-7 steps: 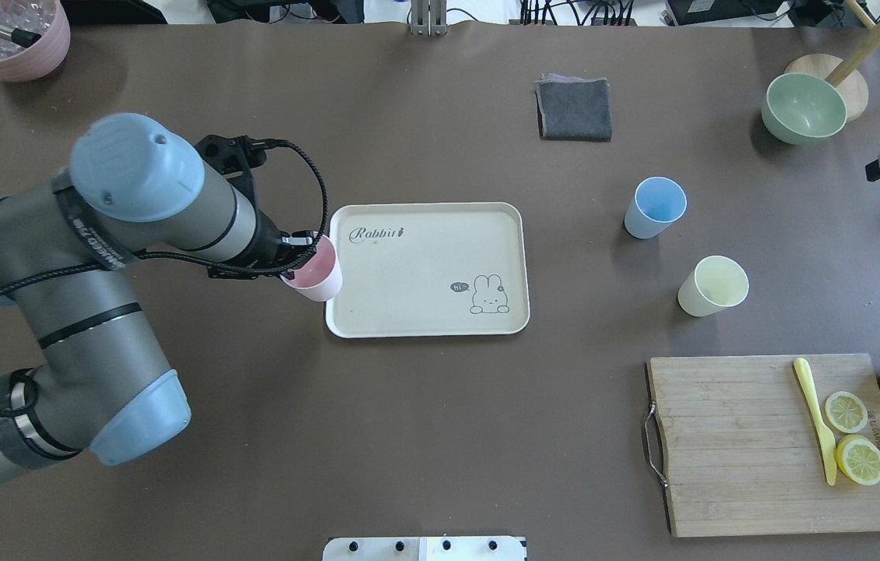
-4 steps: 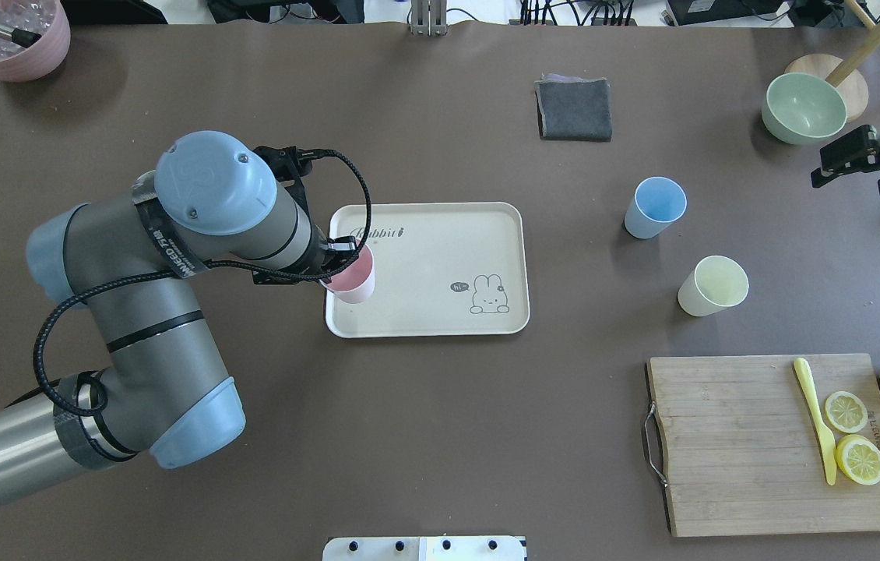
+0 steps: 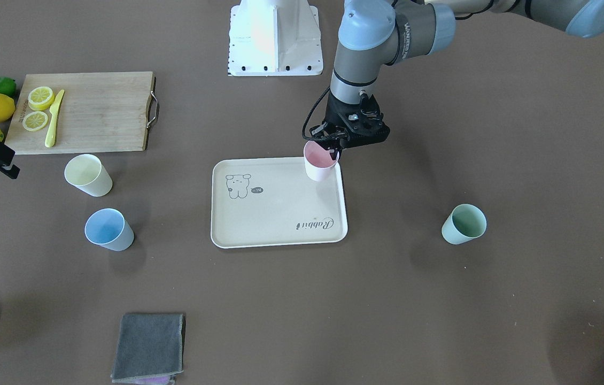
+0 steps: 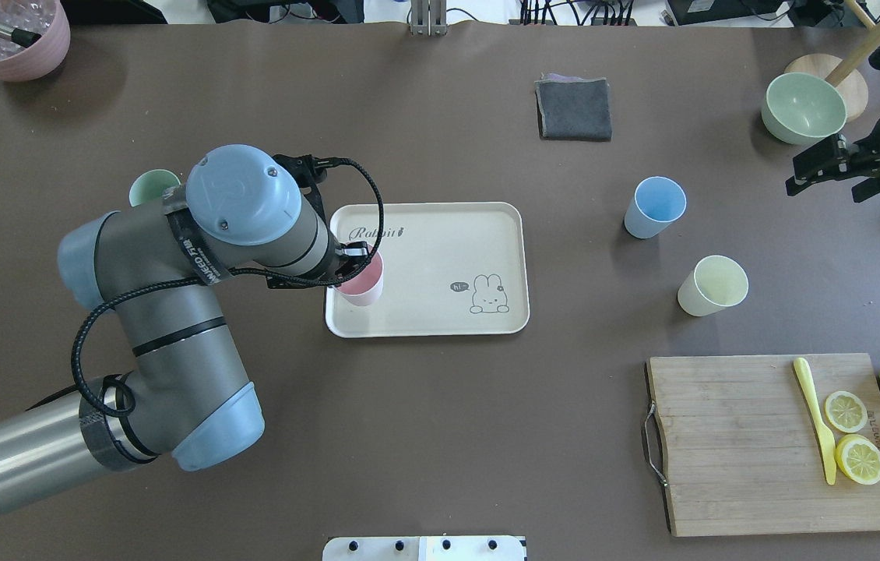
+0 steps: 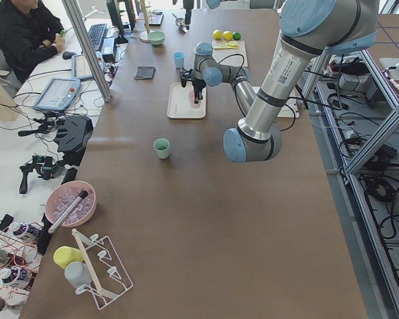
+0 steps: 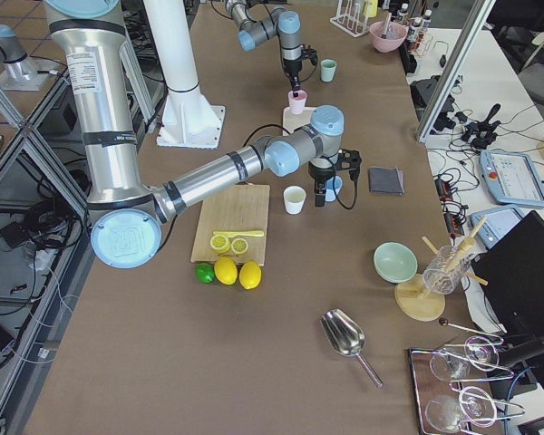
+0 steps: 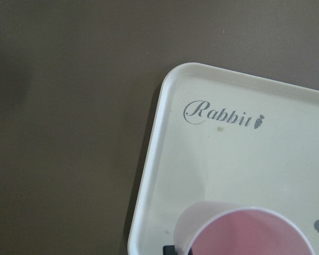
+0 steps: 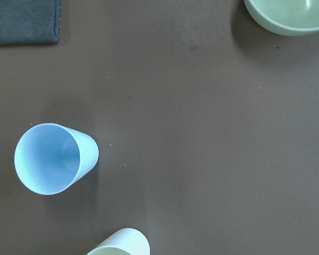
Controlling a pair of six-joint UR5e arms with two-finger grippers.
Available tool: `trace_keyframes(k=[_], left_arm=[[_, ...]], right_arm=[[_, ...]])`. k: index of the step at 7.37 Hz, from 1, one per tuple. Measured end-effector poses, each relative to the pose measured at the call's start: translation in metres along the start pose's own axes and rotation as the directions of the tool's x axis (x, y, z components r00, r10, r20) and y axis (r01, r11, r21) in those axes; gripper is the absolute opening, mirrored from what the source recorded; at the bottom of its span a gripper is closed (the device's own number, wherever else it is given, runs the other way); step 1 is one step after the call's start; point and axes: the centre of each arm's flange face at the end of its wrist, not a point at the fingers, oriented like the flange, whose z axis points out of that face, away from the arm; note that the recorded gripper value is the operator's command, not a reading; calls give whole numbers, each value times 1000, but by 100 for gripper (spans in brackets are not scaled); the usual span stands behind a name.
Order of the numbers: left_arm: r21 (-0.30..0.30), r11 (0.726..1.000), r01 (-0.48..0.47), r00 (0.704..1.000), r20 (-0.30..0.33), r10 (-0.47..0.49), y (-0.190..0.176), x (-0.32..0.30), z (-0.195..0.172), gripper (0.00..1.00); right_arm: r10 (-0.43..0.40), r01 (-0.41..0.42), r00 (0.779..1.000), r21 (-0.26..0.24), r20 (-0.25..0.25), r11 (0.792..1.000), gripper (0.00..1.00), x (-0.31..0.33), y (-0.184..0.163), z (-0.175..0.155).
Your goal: Place all cups on tray
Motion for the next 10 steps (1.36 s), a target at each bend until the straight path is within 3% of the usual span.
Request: trace_keyframes(k=[3, 8, 9, 10], left_arm=[[3, 1000, -16, 1000, 0, 16, 9, 3, 19, 0], [3, 1000, -19, 1000, -4, 19, 11, 4, 20, 0], [3, 1000, -19, 1000, -5, 19, 11, 4, 20, 30], [3, 1000, -16, 1000, -6, 16, 11, 4, 19, 47]], right_arm=[[-14, 14, 1000, -9, -10, 1000, 100, -7, 3, 9], [-47, 46, 999, -45, -20, 998, 100, -23, 12, 32], [-58, 57, 998, -50, -35, 997, 100, -26, 15, 40], [-67, 64, 997, -58, -47, 996, 100, -29, 18, 49]])
